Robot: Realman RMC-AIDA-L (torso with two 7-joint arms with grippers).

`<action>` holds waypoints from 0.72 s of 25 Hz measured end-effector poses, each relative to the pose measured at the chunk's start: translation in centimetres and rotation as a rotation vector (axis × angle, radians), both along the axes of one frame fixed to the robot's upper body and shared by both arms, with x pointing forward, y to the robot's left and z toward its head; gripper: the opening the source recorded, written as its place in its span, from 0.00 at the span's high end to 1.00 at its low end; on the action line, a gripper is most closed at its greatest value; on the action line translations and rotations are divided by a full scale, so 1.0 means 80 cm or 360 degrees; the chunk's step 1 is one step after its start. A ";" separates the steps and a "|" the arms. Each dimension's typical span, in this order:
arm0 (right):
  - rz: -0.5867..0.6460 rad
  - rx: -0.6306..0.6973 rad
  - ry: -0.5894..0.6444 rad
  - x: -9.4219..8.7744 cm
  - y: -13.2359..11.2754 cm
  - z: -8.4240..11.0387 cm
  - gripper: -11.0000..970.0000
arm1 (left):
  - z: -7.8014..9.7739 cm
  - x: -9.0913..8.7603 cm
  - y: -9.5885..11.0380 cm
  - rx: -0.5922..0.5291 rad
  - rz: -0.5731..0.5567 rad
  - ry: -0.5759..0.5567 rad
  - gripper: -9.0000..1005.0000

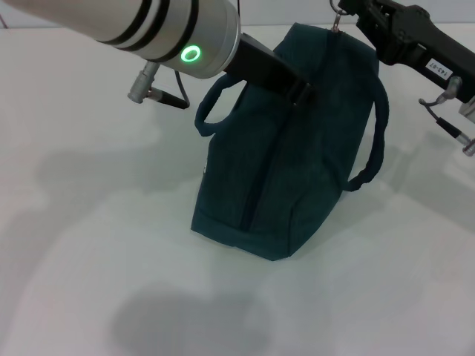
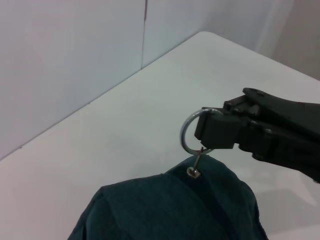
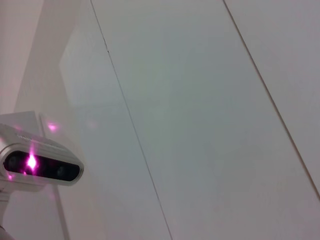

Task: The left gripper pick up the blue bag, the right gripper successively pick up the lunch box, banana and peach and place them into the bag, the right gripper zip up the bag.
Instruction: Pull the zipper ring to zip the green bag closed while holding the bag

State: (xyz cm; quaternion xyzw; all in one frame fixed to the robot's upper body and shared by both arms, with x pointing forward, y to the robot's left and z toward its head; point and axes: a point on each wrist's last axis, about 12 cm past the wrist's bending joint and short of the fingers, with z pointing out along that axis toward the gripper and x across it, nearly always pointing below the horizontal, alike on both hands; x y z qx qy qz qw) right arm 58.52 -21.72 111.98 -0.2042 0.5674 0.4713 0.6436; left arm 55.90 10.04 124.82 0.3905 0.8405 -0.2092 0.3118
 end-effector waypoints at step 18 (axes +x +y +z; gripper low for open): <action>-0.0168 0.0072 0.0103 -0.009 -0.026 -0.016 0.83 | 0.005 -0.009 0.007 -0.0038 -0.0067 -0.0052 0.94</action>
